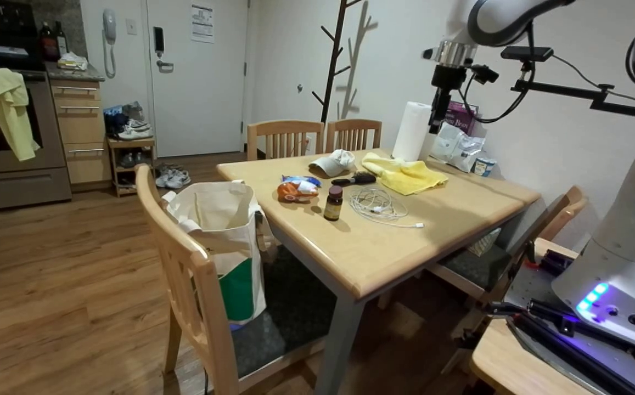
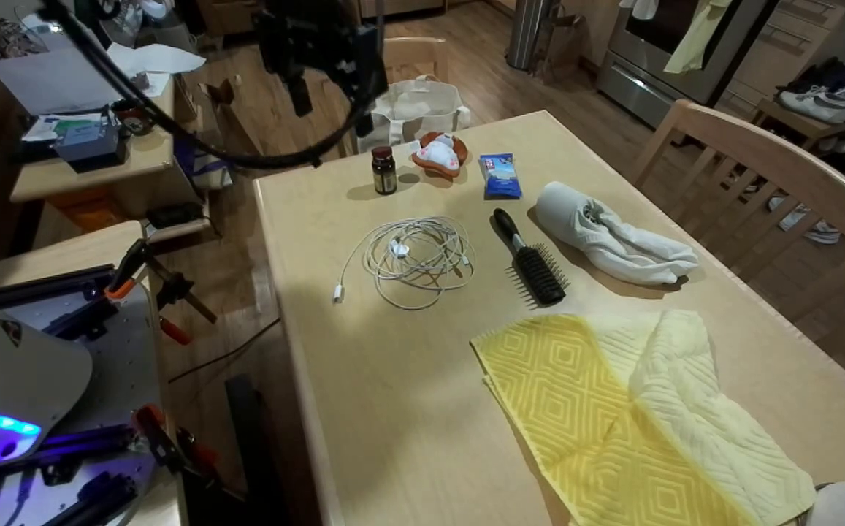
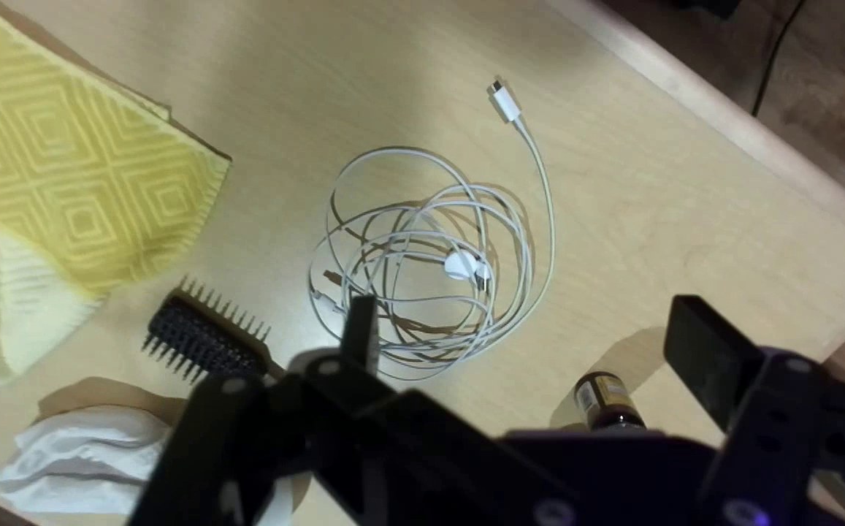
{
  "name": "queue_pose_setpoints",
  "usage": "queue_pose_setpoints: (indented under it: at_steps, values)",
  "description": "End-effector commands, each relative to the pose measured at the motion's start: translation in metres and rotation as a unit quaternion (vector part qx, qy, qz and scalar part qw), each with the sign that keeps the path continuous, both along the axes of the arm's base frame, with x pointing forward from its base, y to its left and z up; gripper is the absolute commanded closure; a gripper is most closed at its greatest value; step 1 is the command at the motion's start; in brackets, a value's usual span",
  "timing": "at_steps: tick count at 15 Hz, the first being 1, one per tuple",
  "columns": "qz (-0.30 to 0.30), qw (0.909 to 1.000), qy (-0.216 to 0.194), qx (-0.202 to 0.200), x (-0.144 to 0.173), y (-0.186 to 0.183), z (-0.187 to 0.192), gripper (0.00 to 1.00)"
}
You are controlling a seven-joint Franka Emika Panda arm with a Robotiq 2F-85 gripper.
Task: Put the charger into the bag on the chair.
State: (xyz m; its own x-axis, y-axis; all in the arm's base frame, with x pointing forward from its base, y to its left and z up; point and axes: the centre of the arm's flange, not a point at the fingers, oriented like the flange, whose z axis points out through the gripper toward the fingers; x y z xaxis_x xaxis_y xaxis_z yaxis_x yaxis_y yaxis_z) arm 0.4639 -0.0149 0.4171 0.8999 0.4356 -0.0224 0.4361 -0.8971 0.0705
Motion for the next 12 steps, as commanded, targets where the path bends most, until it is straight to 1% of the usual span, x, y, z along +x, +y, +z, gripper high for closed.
queue_pose_setpoints:
  at_steps: [1, 2, 3, 4, 6, 8, 9, 11, 12]
  values:
    - [0.088, 0.9949, 0.042, -0.027, 0.079, 0.014, -0.044, 0.00]
    - [0.106, 0.9918, 0.062, -0.037, 0.094, 0.017, -0.059, 0.00]
    - [0.125, 0.9886, 0.073, -0.042, 0.101, 0.018, -0.056, 0.00]
    - [0.086, 0.9947, 0.051, -0.024, 0.059, 0.022, -0.055, 0.00]
    - [0.105, 0.9919, 0.066, -0.029, 0.082, 0.025, -0.070, 0.00]
    - [0.108, 0.9912, 0.070, -0.030, 0.089, 0.024, -0.072, 0.00]
    - [0.109, 0.9916, 0.067, -0.020, 0.094, 0.024, -0.077, 0.00]
    - [0.118, 0.9890, 0.089, 0.002, 0.108, 0.025, -0.107, 0.00]
    - [0.113, 0.9881, 0.105, 0.003, 0.113, 0.027, -0.129, 0.00]
